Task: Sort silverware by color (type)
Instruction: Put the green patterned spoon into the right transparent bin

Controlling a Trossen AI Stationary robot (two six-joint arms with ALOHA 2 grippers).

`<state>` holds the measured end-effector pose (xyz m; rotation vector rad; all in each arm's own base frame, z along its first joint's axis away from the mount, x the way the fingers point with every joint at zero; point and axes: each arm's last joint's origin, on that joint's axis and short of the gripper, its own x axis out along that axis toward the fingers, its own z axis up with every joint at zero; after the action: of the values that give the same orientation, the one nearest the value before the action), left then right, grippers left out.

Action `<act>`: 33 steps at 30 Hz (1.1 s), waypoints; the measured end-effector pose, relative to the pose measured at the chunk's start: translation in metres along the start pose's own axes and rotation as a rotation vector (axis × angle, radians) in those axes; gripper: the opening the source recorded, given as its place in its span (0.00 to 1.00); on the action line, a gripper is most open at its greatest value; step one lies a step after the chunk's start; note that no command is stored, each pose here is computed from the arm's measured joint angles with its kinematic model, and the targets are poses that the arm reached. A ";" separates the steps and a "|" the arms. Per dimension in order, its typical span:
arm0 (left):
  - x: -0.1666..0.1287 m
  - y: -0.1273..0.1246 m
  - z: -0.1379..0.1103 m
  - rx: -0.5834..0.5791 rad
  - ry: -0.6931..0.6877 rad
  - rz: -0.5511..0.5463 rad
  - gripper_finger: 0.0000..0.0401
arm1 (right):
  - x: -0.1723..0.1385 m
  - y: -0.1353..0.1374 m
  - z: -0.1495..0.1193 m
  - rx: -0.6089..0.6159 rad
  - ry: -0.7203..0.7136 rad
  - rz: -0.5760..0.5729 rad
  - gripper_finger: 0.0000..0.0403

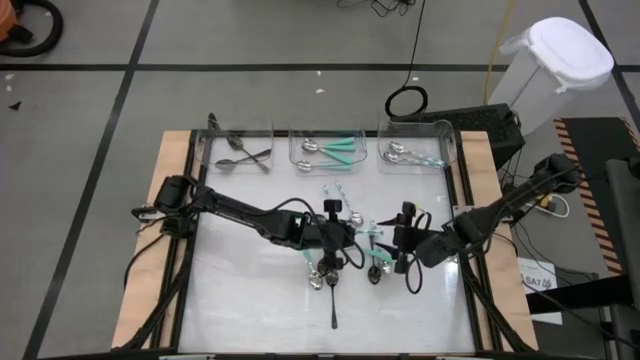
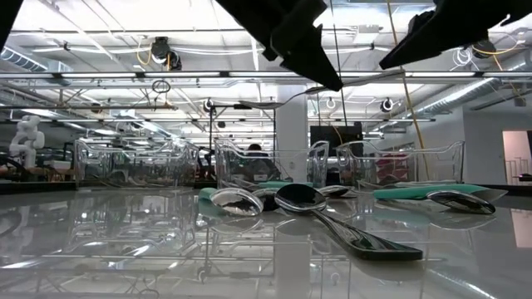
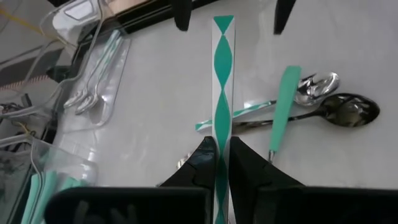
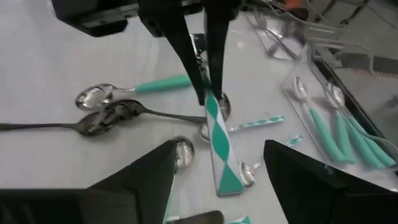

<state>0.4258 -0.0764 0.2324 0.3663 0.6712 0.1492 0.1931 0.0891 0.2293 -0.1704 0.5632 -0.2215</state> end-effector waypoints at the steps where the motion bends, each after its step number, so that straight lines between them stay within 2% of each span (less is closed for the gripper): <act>1: 0.000 0.000 0.001 -0.003 -0.005 0.001 0.05 | 0.001 -0.001 0.000 0.000 0.006 -0.006 0.60; 6: 0.000 0.001 0.004 -0.016 -0.034 0.006 0.05 | 0.005 -0.002 -0.001 -0.002 0.018 -0.020 0.59; 12: -0.002 -0.004 0.004 -0.011 -0.037 -0.004 0.05 | 0.012 0.003 -0.004 -0.047 0.040 -0.024 0.52; 23: -0.004 -0.008 0.003 -0.021 -0.026 -0.012 0.05 | 0.016 0.006 0.002 -0.098 -0.011 -0.015 0.27; 28: -0.004 -0.008 0.003 -0.020 -0.021 -0.014 0.05 | 0.020 0.003 0.002 -0.079 0.011 0.058 0.16; 33: -0.004 -0.008 0.003 -0.025 -0.020 -0.013 0.05 | 0.021 0.002 0.003 -0.074 0.014 0.053 0.18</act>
<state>0.4248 -0.0857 0.2334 0.3394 0.6515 0.1413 0.2121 0.0855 0.2204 -0.2254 0.5893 -0.1508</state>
